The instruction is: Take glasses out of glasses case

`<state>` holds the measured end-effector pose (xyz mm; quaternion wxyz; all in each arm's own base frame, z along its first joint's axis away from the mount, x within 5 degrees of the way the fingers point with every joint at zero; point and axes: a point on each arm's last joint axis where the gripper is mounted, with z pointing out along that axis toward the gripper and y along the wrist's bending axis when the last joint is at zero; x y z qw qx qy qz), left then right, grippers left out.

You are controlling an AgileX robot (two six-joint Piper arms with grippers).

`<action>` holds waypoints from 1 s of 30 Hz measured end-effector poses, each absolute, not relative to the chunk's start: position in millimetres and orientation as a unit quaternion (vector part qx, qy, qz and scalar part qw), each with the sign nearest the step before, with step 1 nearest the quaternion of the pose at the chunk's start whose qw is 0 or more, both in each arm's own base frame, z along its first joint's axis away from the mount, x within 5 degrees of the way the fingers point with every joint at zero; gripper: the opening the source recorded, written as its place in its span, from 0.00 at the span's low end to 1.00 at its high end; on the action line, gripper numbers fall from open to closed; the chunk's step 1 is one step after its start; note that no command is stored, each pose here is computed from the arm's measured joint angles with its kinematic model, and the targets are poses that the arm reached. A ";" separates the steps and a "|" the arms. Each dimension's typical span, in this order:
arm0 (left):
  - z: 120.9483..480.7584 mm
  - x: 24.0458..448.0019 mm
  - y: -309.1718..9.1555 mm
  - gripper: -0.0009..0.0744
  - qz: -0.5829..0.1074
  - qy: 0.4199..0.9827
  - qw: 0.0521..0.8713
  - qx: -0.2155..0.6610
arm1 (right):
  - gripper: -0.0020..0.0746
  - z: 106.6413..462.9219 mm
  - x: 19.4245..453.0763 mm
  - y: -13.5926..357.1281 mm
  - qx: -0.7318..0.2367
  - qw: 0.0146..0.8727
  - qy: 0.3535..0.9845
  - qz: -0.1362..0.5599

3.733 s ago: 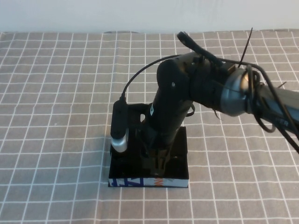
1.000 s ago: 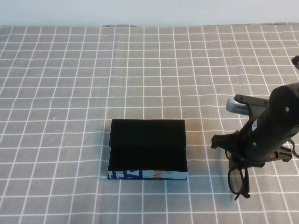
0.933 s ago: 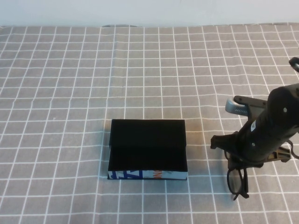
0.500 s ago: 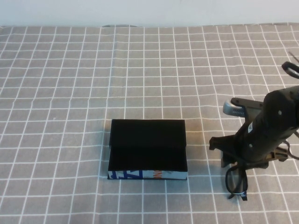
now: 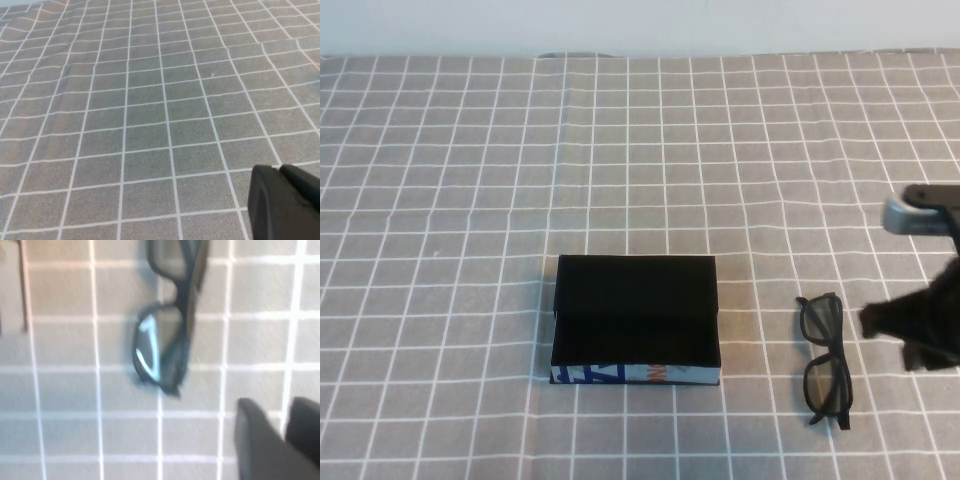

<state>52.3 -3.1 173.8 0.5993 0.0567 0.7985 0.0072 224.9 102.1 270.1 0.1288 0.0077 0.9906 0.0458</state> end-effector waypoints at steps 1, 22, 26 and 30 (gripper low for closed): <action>173.8 52.3 -3.1 0.01 0.007 0.799 0.599 0.057 | 0.14 272.7 218.7 99.2 0.008 0.134 0.990 0.048; 173.8 52.3 -3.1 0.01 0.007 0.799 0.599 0.057 | 0.01 296.6 152.3 62.8 0.014 0.292 0.950 0.111; 173.8 52.3 -3.1 0.01 0.007 0.799 0.599 0.057 | 0.01 275.5 143.1 38.5 0.018 0.444 0.889 0.107; 173.8 52.3 -3.1 0.01 0.007 0.799 0.599 0.057 | 0.01 238.5 115.4 16.5 0.008 0.563 0.822 0.079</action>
